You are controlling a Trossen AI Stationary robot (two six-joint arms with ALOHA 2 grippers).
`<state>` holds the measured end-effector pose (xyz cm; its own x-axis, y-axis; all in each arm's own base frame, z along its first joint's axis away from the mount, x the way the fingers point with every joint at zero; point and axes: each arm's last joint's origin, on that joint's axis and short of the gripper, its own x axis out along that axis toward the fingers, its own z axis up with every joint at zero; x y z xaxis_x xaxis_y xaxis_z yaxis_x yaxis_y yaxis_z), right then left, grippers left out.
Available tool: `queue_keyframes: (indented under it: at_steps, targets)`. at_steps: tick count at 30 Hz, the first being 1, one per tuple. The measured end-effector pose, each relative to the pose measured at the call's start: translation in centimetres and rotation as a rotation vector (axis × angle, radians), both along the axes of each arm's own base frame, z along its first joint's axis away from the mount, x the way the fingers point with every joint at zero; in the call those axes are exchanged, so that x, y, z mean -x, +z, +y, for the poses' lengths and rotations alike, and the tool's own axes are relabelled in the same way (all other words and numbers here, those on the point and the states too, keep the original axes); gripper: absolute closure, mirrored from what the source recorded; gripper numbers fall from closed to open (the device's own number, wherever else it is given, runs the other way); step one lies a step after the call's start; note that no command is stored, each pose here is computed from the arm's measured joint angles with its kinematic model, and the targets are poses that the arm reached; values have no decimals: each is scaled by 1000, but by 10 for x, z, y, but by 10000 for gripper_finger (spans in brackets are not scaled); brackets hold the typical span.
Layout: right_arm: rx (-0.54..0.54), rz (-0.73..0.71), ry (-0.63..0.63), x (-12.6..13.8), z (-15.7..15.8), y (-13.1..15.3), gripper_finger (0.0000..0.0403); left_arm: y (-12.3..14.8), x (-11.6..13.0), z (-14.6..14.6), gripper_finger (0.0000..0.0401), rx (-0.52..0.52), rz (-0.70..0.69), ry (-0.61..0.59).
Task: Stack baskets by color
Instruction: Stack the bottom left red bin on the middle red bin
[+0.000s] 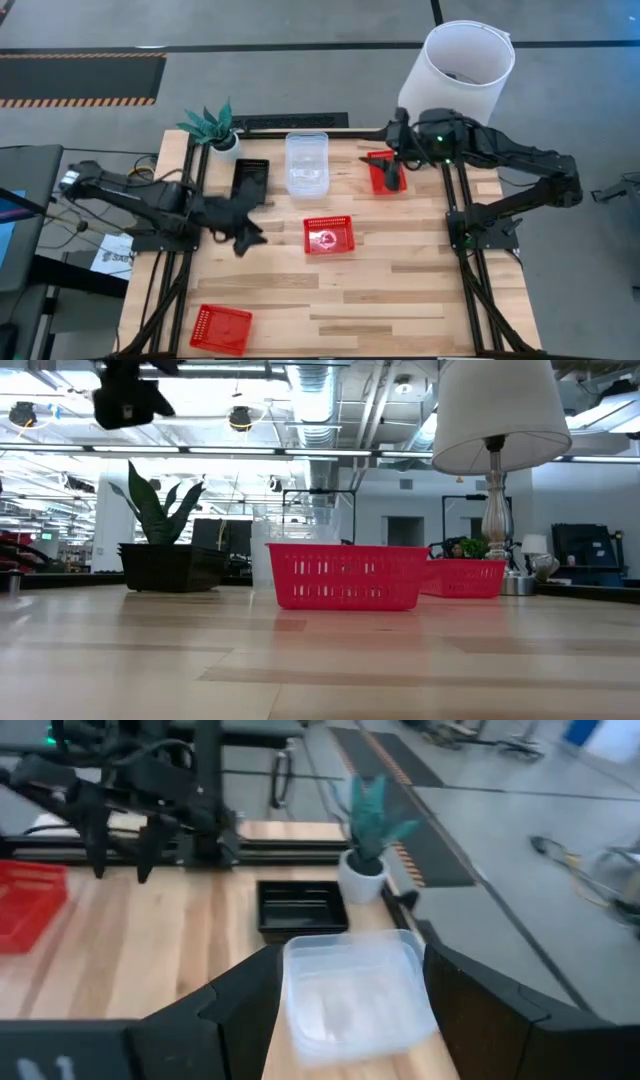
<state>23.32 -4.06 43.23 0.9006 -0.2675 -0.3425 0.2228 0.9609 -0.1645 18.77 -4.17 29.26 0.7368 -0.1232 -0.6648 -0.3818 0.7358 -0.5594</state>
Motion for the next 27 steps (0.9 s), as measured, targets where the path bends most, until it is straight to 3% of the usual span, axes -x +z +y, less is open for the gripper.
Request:
queue_keyframes:
  at_steps: [11,20,27]
  targets:
    - [-33,84,85,-34,-10,-24,138,-21,-25,-53,211,-24,3,-240]
    - [-132,158,102,-44,0,-38,138,-44,-29,-77,211,-58,102,-523]
    - [-240,193,68,-43,6,-43,138,-71,-19,-109,211,-40,260,-795]
